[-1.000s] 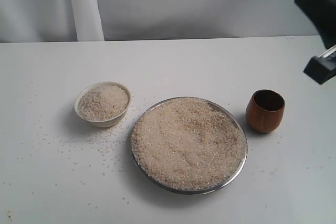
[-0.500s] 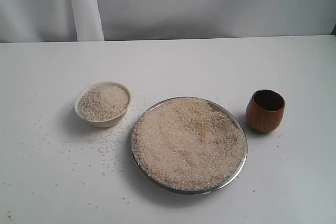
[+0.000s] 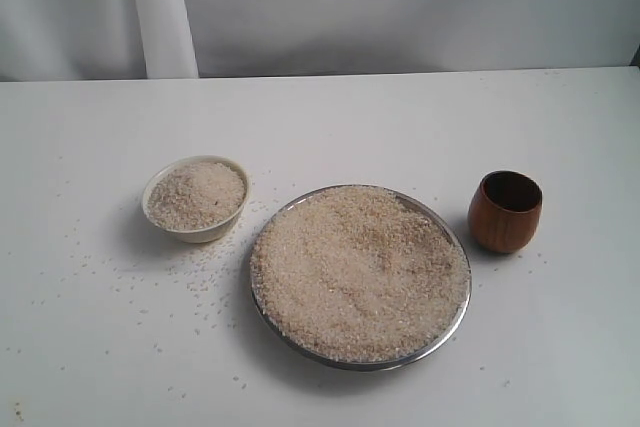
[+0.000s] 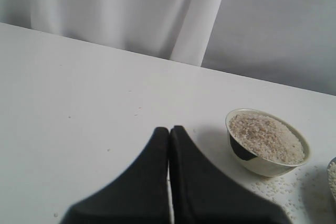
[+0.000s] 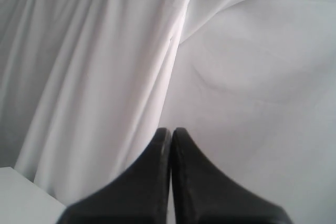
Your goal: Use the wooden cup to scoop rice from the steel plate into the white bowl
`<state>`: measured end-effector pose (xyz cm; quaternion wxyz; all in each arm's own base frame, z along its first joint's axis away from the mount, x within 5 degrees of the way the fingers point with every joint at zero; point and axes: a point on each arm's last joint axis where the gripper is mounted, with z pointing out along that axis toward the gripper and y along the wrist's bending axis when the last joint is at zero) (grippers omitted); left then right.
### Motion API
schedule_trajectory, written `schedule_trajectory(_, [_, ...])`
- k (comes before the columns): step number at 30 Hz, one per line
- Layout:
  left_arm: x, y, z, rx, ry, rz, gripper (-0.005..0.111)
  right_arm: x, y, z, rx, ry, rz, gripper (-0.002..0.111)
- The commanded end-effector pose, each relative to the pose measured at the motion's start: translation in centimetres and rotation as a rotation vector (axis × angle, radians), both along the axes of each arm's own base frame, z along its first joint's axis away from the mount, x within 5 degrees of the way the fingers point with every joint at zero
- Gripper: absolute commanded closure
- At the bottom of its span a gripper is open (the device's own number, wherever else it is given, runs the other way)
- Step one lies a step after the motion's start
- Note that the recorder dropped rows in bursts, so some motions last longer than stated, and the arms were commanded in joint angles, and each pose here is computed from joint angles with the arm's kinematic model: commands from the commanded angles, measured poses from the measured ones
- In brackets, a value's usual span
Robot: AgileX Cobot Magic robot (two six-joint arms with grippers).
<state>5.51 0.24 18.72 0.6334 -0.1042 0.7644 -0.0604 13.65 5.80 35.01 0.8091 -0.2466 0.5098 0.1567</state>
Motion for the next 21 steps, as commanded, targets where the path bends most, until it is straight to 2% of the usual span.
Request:
schedule_trajectory(1, [0.0, 0.0, 0.2, -0.005, -0.012, -0.004, 0.107, -0.1, 0.0, -0.1, 0.007, 0.005, 0.003, 0.108])
schedule_trajectory(5, [0.0, 0.0, 0.2, -0.005, -0.012, -0.004, 0.107, -0.4, -0.3, 0.0, 0.004, 0.013, -0.025, 0.108])
schedule_trajectory(7, [0.0, 0.0, 0.2, -0.005, -0.012, -0.004, 0.107, -0.7, -1.3, -0.4, 0.0, 0.099, -0.137, 0.108])
schedule_trajectory(10, [0.0, 0.0, 0.2, -0.005, -0.012, -0.004, 0.107, -2.7, -3.0, -1.1, -0.166, 0.167, -0.364, 0.108])
schedule_trajectory(15, [0.0, 0.0, 0.2, -0.005, -0.012, -0.004, 0.107, -6.5, -5.6, -3.0, -0.091, 0.182, -0.604, 0.108])
schedule_trajectory(19, [0.0, 0.0, 0.2, -0.005, -0.012, -0.004, 0.107, -7.7, -6.7, -5.3, 0.035, 0.256, -0.685, 0.108])
schedule_trajectory(21, [0.0, 0.0, 0.2, -0.005, -0.012, -0.004, 0.107, -8.1, -6.7, -6.1, 0.015, 0.266, -0.684, 0.108])
